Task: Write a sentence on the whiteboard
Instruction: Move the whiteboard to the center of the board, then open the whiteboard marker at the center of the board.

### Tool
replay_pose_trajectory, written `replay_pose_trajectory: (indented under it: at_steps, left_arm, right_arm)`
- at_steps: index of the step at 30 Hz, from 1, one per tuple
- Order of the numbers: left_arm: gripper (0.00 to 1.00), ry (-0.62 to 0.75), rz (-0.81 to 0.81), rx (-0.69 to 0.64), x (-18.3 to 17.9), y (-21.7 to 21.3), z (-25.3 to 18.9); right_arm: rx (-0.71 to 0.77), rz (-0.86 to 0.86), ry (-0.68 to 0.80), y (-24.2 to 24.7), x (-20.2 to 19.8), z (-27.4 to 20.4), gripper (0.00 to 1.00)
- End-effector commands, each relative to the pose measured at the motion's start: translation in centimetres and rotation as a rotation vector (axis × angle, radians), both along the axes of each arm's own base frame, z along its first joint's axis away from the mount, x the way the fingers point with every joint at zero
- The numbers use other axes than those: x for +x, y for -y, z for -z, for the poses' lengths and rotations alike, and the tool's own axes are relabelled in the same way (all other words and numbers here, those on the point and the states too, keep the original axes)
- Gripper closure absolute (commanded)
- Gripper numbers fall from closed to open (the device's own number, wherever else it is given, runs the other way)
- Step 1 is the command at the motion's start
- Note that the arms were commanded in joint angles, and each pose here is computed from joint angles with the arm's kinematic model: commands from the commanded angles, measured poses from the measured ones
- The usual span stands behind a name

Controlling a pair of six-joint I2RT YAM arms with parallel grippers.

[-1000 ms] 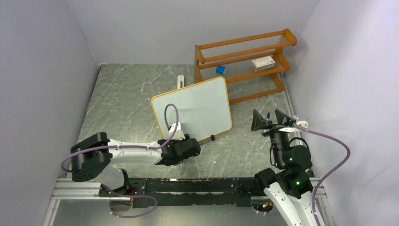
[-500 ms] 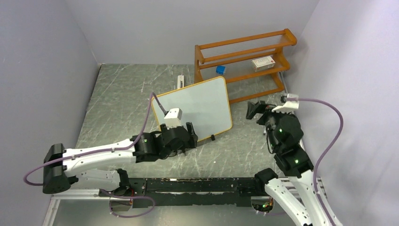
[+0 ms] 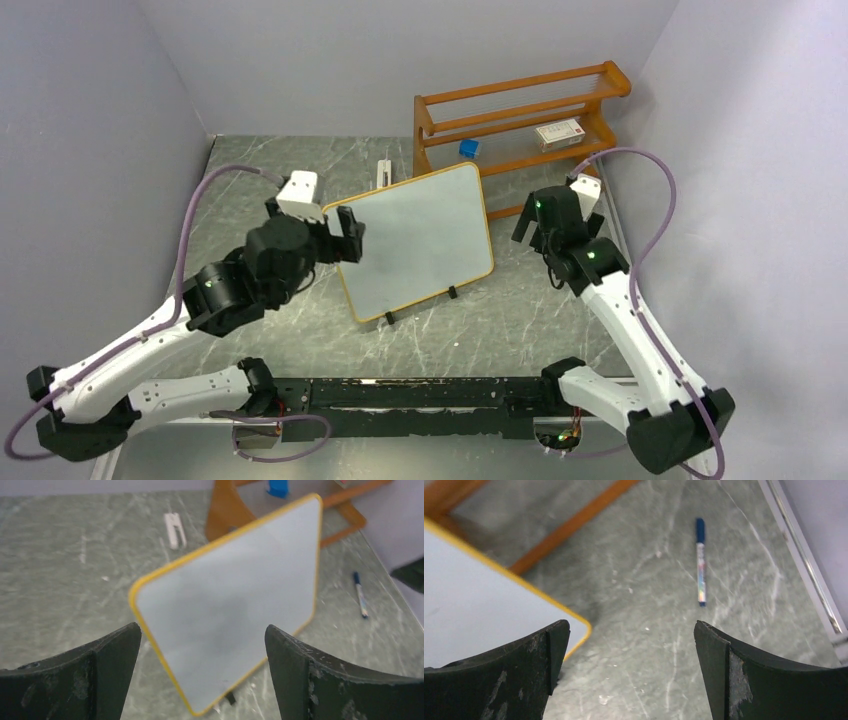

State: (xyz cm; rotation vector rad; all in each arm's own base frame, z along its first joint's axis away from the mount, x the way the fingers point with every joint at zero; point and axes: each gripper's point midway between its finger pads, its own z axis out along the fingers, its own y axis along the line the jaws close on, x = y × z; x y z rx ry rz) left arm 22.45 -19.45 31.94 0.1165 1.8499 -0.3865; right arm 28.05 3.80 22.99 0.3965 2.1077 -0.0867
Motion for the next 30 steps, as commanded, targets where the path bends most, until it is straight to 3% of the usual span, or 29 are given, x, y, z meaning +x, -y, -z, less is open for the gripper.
replay_pose_trajectory:
  at_steps: [1, 8, 13, 21, 25, 30]
  left_arm:
    - [0.03, 0.04, 0.031, 0.088, 2.4, -1.5, -1.2]
    - [0.04, 0.068, -0.038, 0.077, 5.8, -5.8, -2.6]
    - [0.04, 0.098, -0.126, 0.094, 5.3, -8.2, -3.1]
    - [0.04, 0.116, -0.283, 0.128, 5.2, -11.4, -1.0]
    - [0.04, 0.108, -0.299, 0.139, 5.4, -11.6, -0.5]
    - [0.05, 0.105, -0.297, 0.146, 5.4, -11.6, -0.3]
  right_arm:
    - [-0.016, 0.146, -0.169, 3.2, -1.2, 3.9, 0.0]
    - [0.06, 0.265, -0.326, 7.0, -0.7, 9.3, 0.0]
    - [0.21, 0.454, -0.371, 9.7, -0.4, 12.8, 0.06]
    - [0.204, 0.53, -0.439, 11.4, 2.6, 16.9, 0.14]
    - [0.184, 0.52, -0.492, 11.7, 3.8, 18.6, 0.28]
    - [0.183, 0.469, -0.55, 11.3, 4.2, 20.2, 0.38]
